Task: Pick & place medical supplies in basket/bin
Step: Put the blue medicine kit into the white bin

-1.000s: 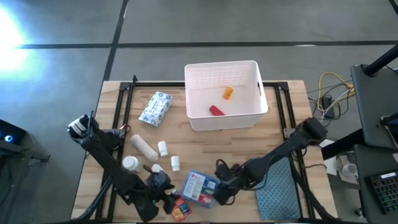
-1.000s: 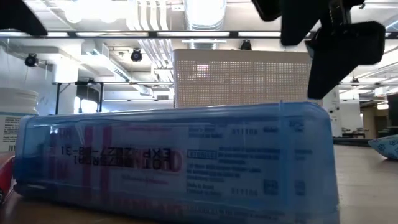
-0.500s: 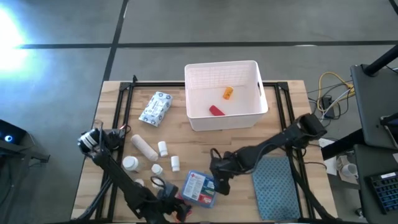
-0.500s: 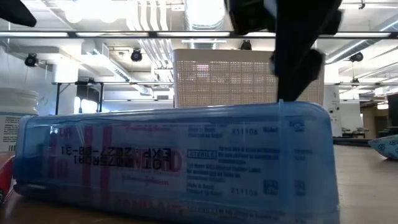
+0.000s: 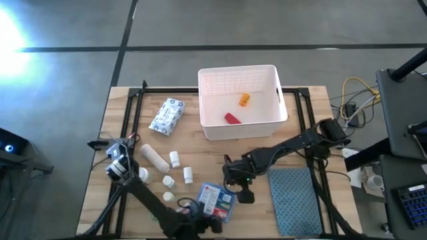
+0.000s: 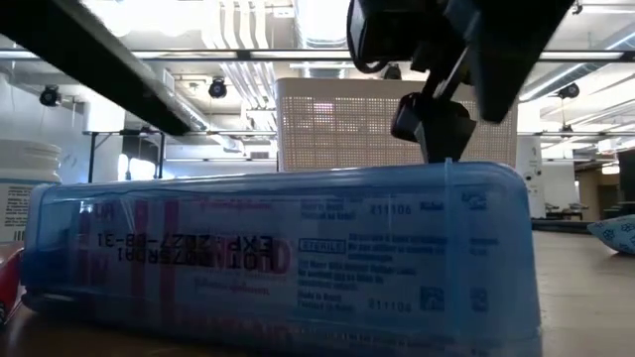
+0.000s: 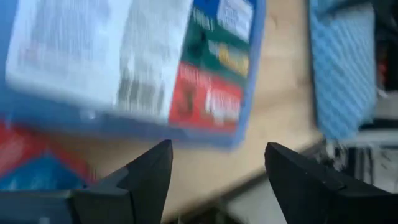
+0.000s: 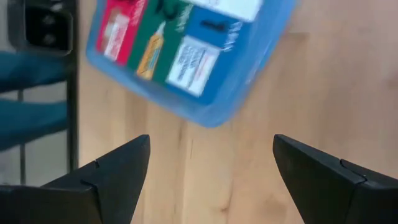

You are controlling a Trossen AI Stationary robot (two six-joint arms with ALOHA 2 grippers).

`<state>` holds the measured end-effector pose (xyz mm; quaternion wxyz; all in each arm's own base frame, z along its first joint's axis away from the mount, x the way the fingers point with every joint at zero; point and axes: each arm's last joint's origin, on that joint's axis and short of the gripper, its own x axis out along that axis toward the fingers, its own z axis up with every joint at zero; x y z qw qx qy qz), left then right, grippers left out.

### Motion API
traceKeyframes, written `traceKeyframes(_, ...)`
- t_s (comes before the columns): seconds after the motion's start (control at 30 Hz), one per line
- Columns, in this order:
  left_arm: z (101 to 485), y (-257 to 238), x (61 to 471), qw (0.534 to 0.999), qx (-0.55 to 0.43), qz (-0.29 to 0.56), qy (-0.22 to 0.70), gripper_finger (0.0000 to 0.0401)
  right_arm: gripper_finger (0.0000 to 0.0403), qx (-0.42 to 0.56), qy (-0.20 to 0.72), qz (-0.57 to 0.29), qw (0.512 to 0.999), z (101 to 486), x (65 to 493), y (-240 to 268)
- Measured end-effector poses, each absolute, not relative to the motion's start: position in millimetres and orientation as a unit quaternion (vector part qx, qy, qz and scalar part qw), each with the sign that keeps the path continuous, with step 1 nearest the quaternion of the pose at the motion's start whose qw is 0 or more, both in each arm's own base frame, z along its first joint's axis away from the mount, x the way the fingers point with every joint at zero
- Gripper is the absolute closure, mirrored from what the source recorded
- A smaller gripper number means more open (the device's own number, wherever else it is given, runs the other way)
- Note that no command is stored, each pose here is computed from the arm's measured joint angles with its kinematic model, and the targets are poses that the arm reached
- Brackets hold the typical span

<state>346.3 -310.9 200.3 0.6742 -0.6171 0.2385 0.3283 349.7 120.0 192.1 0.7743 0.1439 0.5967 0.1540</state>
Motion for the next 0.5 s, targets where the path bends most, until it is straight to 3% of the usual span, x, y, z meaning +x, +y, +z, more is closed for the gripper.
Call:
traceKeyframes(0.37, 214, -299, 361, 0.656, -0.636, 0.330, 0.236, 0.0166, 0.0076, 0.121, 0.630, 0.165, 0.749, 188, 341, 117)
traceKeyframes(0.5, 224, -305, 355, 0.646, -0.632, 0.328, 0.276, 0.0166, 0.0076, 0.112, 0.621, 0.174, 0.756, 188, 343, 116)
